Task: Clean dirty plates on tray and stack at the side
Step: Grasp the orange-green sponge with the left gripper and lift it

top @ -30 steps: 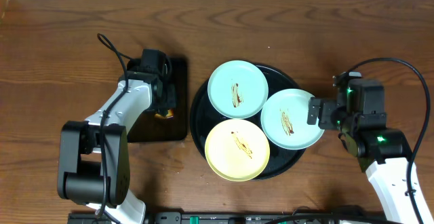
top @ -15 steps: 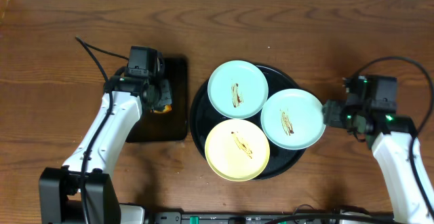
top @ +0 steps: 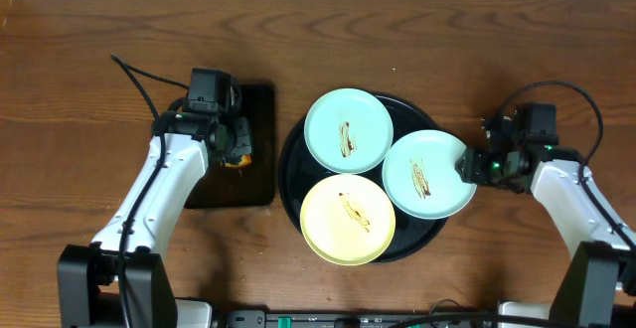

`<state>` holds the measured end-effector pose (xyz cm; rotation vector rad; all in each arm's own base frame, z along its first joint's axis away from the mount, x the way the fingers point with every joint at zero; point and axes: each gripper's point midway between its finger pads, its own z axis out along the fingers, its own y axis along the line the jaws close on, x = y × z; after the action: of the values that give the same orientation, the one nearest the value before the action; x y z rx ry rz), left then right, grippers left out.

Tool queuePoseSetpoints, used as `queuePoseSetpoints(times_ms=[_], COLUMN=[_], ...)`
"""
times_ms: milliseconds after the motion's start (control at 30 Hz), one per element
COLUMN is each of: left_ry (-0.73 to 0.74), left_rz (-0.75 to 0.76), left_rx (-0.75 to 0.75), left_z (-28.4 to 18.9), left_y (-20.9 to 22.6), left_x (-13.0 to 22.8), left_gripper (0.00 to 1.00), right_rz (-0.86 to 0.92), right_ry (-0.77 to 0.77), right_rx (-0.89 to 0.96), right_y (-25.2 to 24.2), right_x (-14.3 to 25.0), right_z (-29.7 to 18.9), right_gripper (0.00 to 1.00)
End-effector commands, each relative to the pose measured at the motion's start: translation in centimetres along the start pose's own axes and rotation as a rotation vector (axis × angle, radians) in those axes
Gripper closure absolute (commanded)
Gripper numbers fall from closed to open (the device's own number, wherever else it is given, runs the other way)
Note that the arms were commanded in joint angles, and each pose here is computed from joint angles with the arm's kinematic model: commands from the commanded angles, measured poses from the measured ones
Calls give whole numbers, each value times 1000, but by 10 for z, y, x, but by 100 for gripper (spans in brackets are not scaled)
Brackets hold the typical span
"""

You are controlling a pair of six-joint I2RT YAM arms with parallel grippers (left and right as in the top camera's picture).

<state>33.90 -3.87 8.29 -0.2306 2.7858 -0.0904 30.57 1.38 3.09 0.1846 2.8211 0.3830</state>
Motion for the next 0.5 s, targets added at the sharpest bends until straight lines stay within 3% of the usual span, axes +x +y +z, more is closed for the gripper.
queuePoseSetpoints(times_ms=[0, 267, 467], left_ry=[-1, 0, 0], left_rz=[-7, -7, -7], left_rx=[4, 4, 4], left_z=[-1, -1, -1], left_y=[-1, -1, -1], left_x=[0, 0, 0], left_gripper=[93, 92, 93], right_rz=[2, 2, 5], right_ry=[-7, -5, 2], right_rx=[-9, -9, -5], right_y=[-3, -3, -4], right_x=[-6, -6, -4], right_z=[1, 2, 2], right_gripper=[64, 89, 98])
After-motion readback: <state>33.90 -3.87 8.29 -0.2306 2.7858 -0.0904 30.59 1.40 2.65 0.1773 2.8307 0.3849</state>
